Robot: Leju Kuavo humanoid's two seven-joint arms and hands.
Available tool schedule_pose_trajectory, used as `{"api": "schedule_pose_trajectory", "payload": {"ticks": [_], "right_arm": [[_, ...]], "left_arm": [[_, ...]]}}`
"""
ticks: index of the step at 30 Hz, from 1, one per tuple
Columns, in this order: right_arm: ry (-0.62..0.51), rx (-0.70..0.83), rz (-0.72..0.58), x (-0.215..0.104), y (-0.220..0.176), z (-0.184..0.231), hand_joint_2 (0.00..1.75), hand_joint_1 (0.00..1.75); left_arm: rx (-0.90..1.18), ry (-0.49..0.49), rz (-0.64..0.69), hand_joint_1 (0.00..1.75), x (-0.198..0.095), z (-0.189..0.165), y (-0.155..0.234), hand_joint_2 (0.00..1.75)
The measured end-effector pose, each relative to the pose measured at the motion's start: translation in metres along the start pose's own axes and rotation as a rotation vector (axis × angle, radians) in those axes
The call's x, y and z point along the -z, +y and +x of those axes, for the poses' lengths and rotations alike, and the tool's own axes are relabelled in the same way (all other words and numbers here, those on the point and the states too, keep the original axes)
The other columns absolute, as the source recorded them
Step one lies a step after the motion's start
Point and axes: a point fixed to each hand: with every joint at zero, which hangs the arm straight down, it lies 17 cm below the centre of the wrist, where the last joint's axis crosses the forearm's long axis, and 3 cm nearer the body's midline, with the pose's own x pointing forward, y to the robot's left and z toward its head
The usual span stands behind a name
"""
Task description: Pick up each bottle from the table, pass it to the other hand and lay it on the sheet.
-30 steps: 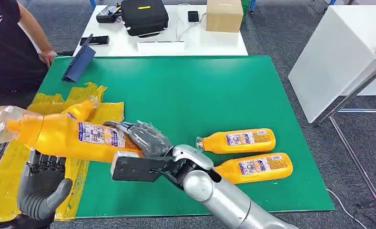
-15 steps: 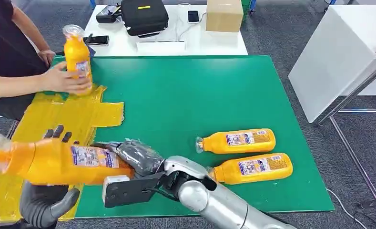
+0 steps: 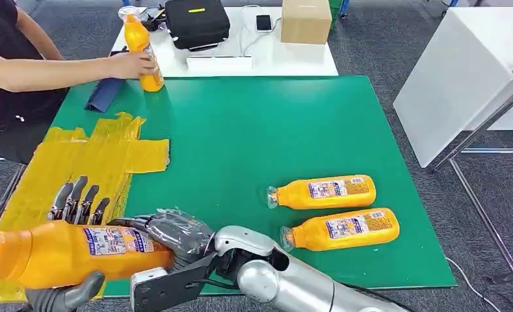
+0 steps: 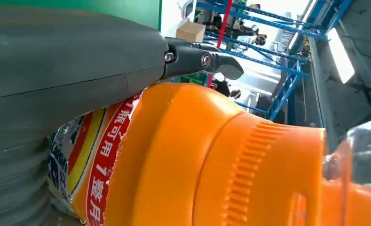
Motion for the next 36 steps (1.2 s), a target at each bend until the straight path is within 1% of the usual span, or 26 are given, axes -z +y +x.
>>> {"api": "schedule_pose_trajectory", "payload": {"ticks": [2, 3, 4, 12, 22, 23, 24, 26, 27, 30, 34, 36], "right_arm": [[0.0, -0.001, 0.003, 0.0, 0.002, 0.0, 1.75, 1.75], [0.001, -0.001, 0.005, 0.0, 0.002, 0.0, 1.75, 1.75], [0.001, -0.002, 0.005, -0.001, 0.002, 0.0, 1.75, 1.75], [0.004, 0.002, -0.006, 0.0, -0.001, -0.001, 1.75, 1.75], [0.021, 0.015, -0.037, -0.002, -0.007, -0.006, 1.75, 1.75], [0.022, 0.017, -0.041, -0.002, -0.008, -0.007, 1.75, 0.17], [0.024, 0.018, -0.045, -0.002, -0.009, -0.007, 1.75, 0.0], [0.033, 0.013, -0.061, -0.003, -0.011, -0.01, 1.75, 0.0], [0.045, 0.002, -0.079, -0.004, -0.015, -0.013, 0.0, 0.0], [0.085, -0.002, -0.148, -0.01, -0.032, -0.025, 0.0, 0.0], [0.086, 0.001, -0.245, -0.023, -0.064, -0.023, 0.0, 0.0], [0.093, -0.002, -0.287, -0.032, -0.082, -0.024, 0.0, 0.0]], "left_arm": [[0.0, 0.003, 0.003, 0.0, -0.001, -0.001, 0.001, 1.75], [-0.001, 0.004, 0.003, 0.63, -0.001, -0.001, 0.001, 1.75], [-0.001, 0.004, 0.004, 1.75, -0.002, -0.001, 0.001, 1.75], [-0.008, -0.02, 0.001, 1.75, -0.002, 0.003, 0.0, 1.75], [0.005, -0.027, -0.004, 1.75, -0.002, 0.003, -0.002, 1.75], [0.006, -0.027, -0.005, 1.75, -0.001, 0.003, -0.003, 1.75], [0.009, -0.028, -0.006, 1.75, -0.001, 0.003, -0.003, 1.75], [0.038, -0.033, 0.002, 1.75, 0.0, 0.003, -0.002, 1.75], [0.072, -0.033, 0.018, 1.75, 0.001, 0.002, 0.001, 1.75], [0.23, -0.041, 0.078, 1.75, 0.002, 0.004, 0.014, 1.75], [0.544, -0.045, 0.16, 1.75, 0.002, 0.006, 0.038, 1.75], [0.654, -0.04, 0.189, 1.75, 0.002, 0.008, 0.05, 1.75]]}}
